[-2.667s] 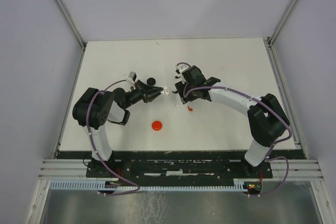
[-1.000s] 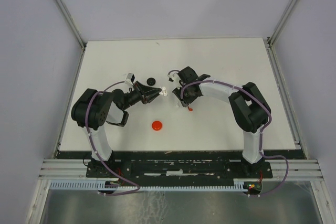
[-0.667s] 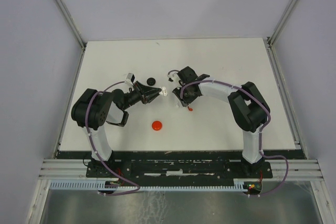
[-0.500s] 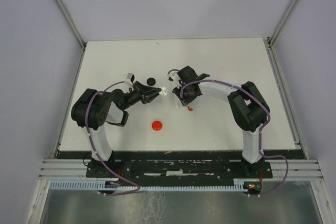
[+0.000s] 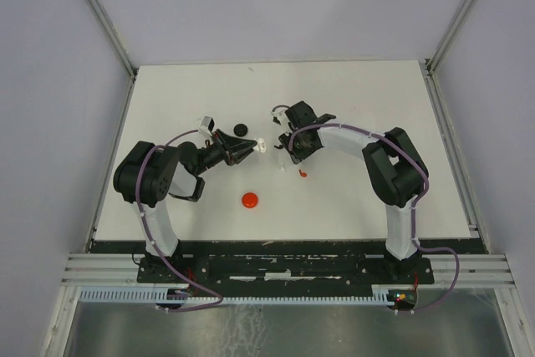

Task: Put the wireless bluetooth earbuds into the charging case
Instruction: Pick up the earbud from the center of the board.

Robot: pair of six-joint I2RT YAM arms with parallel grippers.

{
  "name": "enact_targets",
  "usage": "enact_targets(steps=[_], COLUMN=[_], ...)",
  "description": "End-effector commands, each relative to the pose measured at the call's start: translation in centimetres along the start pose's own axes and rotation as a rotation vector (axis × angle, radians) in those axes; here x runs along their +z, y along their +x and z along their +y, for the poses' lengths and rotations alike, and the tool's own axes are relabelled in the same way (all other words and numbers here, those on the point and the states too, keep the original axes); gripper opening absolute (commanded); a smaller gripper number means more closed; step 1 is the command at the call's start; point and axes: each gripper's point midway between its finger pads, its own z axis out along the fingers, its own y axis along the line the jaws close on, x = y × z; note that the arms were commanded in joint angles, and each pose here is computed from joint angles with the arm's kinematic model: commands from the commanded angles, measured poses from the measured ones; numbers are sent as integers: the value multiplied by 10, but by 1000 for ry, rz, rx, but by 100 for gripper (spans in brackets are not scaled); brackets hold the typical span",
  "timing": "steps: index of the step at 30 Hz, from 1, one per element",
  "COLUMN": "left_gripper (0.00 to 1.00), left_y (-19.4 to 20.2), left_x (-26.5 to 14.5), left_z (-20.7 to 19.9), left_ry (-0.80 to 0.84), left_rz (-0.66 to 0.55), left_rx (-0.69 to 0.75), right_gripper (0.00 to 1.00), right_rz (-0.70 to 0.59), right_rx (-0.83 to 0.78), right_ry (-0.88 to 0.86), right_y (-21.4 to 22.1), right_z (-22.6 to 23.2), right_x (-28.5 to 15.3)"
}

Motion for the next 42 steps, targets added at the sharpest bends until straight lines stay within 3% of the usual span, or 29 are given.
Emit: enact_targets(steps=[1,14,42], left_gripper=[3,3,3], left_y=[2,2,5], left_x=[-4,-4,-6], left_z=[-51,-50,-48], left_ry=[180,178,172], left_rz=[10,7,15], left_rx=[154,148,153], right_gripper=[47,47,45], right_rz=[-35,-27,-15], right_rx=[51,125,217], right_ry=[44,83,10], right_y=[-16,-14,4], right_z=[-12,-25,-1], right_x=[2,5,-7])
